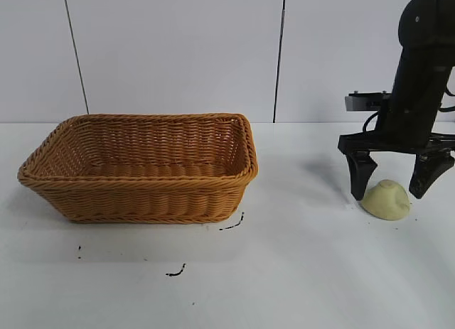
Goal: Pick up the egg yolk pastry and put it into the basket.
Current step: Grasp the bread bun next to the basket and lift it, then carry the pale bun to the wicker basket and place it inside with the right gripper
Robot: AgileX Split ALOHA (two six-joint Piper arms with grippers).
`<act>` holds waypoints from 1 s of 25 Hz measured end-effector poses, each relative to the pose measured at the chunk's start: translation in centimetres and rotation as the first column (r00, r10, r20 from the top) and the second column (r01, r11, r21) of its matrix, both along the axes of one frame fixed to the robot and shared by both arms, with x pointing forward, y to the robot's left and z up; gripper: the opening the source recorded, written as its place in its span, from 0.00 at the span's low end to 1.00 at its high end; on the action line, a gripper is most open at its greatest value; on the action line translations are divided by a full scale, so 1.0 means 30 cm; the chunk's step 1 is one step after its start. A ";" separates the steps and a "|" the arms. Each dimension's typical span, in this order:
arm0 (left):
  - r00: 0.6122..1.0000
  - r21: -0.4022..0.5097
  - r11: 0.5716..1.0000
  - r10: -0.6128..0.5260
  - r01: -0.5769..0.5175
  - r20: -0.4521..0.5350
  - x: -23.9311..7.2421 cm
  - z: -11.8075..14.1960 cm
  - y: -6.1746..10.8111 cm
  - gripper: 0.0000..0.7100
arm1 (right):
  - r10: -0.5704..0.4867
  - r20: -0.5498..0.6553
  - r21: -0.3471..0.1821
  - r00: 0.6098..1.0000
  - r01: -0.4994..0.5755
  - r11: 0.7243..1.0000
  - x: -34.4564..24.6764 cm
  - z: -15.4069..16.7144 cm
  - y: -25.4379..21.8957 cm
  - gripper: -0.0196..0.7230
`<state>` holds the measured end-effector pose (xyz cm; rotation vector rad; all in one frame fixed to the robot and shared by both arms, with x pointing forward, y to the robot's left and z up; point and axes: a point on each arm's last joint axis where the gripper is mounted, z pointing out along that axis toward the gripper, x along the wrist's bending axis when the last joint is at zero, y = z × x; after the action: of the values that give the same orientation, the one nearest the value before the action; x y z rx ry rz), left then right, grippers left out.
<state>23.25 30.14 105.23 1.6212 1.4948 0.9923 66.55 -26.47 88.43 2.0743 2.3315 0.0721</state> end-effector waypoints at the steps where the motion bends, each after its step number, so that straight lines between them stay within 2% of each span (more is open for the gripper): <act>1: 1.000 0.000 1.000 0.000 0.000 0.000 0.000 0.000 0.000 0.98 | 0.000 0.000 0.000 1.000 0.000 1.000 0.000 -0.001 0.000 0.77; 3: 1.000 0.000 1.000 0.000 0.000 0.000 0.000 0.000 0.000 0.98 | 0.001 -0.001 -0.002 1.000 -0.001 1.000 0.000 -0.003 0.000 0.68; 7: 1.000 0.000 1.000 0.000 0.000 0.000 0.000 0.000 0.000 0.98 | 0.002 -0.001 -0.003 1.000 -0.002 1.000 0.000 -0.003 -0.001 0.40; 9: 1.000 0.000 1.000 0.000 0.000 0.000 0.000 0.000 0.000 0.98 | 0.002 0.001 -0.003 1.000 -0.002 1.000 0.001 -0.002 -0.001 0.30; 14: 1.000 0.000 1.000 0.000 0.000 0.000 0.000 0.000 0.000 0.98 | 0.002 -0.008 -0.003 1.000 -0.002 1.000 -0.003 0.017 -0.001 0.25; 17: 1.000 0.000 1.000 0.000 0.000 0.000 0.000 0.000 0.000 0.98 | 0.002 0.000 -0.002 1.000 -0.002 1.000 -0.001 0.078 -0.001 0.24; 25: 1.000 0.000 1.000 0.000 0.000 0.000 0.000 0.000 0.000 0.98 | 0.004 0.189 0.013 0.982 -0.007 1.000 0.049 0.464 0.004 0.24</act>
<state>23.25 30.14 105.23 1.6212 1.4948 0.9923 68.02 -26.36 102.35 1.9699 2.2306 0.2734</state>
